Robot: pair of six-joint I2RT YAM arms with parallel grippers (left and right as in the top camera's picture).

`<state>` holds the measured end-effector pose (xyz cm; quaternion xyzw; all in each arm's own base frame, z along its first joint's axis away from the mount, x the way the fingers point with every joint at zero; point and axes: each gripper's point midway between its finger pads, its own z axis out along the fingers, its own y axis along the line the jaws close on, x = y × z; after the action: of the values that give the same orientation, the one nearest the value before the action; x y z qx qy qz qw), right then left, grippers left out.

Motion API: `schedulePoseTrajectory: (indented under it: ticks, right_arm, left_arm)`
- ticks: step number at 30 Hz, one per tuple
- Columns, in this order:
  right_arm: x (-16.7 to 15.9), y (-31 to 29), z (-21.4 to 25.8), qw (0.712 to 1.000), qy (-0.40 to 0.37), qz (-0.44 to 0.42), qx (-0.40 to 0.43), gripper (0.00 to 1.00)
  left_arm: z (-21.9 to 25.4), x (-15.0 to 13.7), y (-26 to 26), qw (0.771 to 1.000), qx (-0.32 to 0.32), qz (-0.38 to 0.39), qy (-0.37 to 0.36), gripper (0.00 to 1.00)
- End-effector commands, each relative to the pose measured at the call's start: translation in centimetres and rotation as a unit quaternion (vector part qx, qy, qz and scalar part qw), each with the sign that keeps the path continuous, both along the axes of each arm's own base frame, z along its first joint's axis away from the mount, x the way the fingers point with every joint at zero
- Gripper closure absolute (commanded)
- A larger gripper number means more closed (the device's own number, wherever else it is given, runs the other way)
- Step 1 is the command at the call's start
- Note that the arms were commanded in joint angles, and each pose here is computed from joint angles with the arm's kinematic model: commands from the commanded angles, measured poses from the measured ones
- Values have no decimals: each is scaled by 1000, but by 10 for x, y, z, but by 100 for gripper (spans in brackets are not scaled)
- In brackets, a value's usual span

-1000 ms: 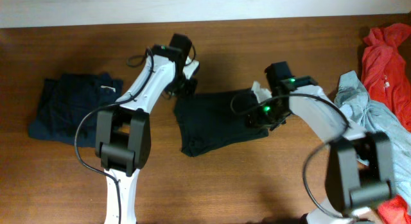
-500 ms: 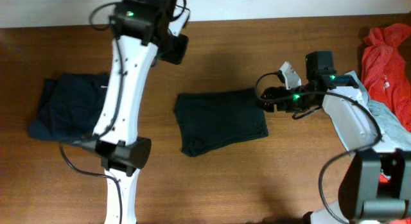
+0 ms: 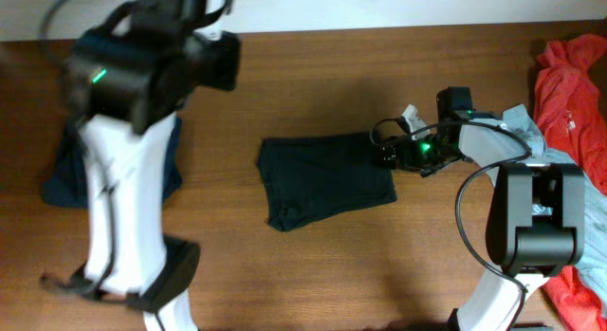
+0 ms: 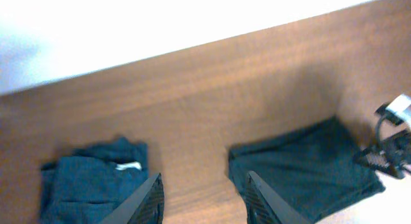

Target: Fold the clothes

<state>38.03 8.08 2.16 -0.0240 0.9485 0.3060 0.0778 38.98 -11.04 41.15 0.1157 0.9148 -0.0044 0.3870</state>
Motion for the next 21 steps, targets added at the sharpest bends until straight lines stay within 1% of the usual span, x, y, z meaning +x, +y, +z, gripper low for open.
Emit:
schedulePoseTrajectory:
  ticks: [1, 4, 7, 9, 11, 12, 14, 15, 19, 21]
  right_arm:
    - [-12, 14, -19, 998, 38, 13, 38, 9]
    - [-24, 25, -25, 997, 64, 29, 39, 10]
    - [-31, 37, -28, 996, 62, 61, 35, 11]
    - [-31, 42, -29, 995, 58, 69, 31, 14]
    - [-29, 43, -29, 996, 53, 70, 31, 26]
    - [-28, 43, -29, 996, 51, 70, 31, 37]
    - [-23, 40, -29, 997, 44, 62, 31, 69]
    - [-21, 35, -30, 997, 51, 46, 24, 77]
    - [-15, 18, -28, 998, 63, 11, 6, 90]
    - [-11, 9, -21, 998, 61, 3, -4, 92]
  left_arm:
    - [49, -35, 26, 997, -7, 33, -69, 58]
    - [65, -52, 33, 995, -14, 36, -93, 57]
    - [76, -62, 41, 993, -12, 47, -110, 57]
    - [80, -65, 45, 992, -10, 52, -117, 57]
    - [81, -67, 45, 992, -10, 52, -118, 57]
    - [81, -67, 45, 992, -10, 52, -118, 57]
    - [79, -66, 45, 992, -9, 52, -116, 57]
    - [79, -66, 45, 992, -9, 52, -115, 58]
    - [75, -64, 45, 993, -6, 52, -109, 57]
    - [73, -63, 44, 993, -5, 52, -105, 57]
